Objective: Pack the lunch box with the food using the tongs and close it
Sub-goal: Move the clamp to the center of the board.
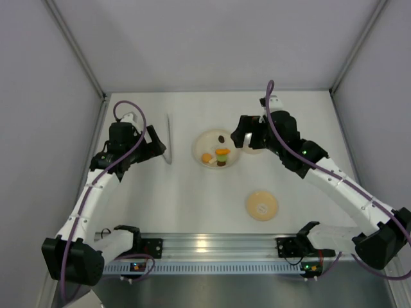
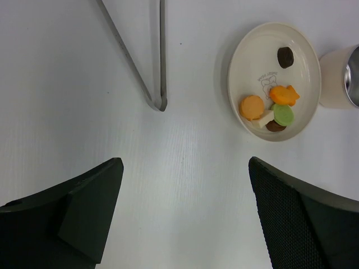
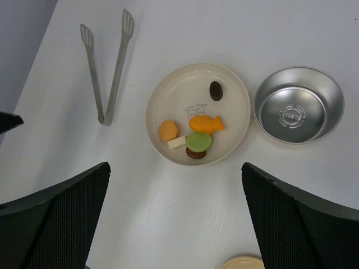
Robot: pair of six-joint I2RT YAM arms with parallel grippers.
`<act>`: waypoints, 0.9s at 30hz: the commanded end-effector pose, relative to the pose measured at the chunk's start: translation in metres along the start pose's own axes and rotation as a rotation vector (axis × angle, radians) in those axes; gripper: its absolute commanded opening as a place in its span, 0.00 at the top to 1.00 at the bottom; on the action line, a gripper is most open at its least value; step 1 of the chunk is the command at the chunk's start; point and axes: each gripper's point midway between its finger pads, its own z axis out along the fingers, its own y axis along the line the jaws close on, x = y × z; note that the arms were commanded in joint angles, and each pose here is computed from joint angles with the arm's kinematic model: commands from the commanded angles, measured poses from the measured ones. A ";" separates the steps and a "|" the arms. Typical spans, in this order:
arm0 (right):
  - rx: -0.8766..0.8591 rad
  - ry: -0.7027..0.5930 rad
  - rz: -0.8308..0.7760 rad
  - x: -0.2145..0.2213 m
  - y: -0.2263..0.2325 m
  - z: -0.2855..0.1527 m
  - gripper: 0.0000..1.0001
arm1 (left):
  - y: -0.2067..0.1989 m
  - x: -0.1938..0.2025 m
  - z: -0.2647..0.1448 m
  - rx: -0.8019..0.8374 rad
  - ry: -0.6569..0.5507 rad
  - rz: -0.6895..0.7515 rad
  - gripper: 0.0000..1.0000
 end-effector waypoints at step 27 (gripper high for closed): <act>-0.115 0.063 -0.102 -0.008 0.084 0.087 0.00 | 0.070 -0.033 -0.015 -0.384 -0.163 -0.137 0.02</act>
